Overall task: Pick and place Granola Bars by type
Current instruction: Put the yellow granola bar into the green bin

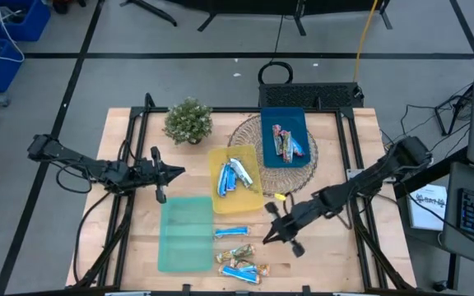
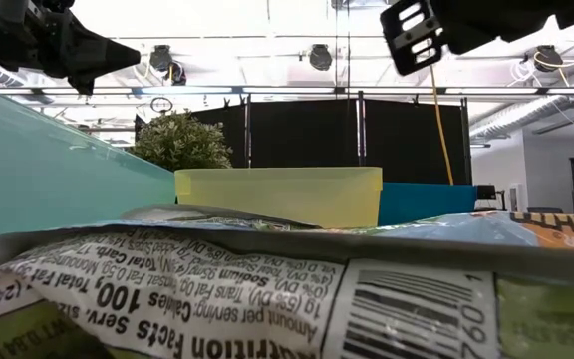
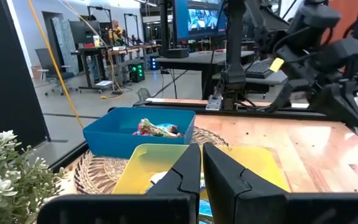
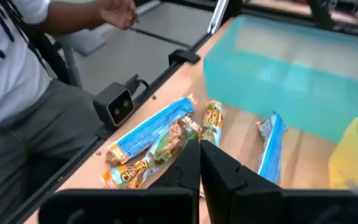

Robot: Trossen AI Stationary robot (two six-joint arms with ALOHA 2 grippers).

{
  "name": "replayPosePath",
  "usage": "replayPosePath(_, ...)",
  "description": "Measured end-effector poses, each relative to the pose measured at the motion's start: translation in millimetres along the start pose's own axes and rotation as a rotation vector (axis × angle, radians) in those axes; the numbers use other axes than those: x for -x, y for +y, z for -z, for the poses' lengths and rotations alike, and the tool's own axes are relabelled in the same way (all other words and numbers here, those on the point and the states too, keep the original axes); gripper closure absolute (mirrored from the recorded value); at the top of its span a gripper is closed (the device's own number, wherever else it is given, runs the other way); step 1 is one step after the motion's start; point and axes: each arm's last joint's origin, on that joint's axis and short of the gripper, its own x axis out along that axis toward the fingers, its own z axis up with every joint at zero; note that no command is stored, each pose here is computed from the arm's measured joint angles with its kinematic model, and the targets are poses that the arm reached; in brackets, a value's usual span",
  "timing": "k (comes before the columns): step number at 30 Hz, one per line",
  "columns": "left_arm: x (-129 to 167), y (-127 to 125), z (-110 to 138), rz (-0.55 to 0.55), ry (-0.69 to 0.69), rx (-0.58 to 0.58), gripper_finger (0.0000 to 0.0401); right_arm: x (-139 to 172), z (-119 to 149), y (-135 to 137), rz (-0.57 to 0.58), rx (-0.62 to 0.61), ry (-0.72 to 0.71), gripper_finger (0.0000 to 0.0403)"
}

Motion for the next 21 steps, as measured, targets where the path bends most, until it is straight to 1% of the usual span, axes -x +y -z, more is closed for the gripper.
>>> replayPosePath(5,0,0,0,0.0,0.0,0.0,0.0375,-19,-1,-4,0.012,-0.001,0.035,0.0398)
replayPosePath(7,0,0,0,0.0,-0.001,0.0,0.0375,-26,0,-8,0.047,-0.002,0.043,0.0401)
replayPosePath(12,0,0,0,0.0,-0.003,0.002,0.0375,-44,17,-19,0.131,0.001,0.121,0.0401)
replayPosePath(16,0,0,-1,0.001,-0.004,0.003,0.0375,-56,28,-29,0.155,-0.014,0.167,0.0401)
replayPosePath(19,0,0,-1,0.001,-0.004,0.003,0.0375,-62,30,-34,0.164,-0.02,0.182,0.0391)
replayPosePath(21,0,0,-1,0.001,-0.005,0.003,0.0375,-65,29,-37,0.168,-0.017,0.182,0.0376)
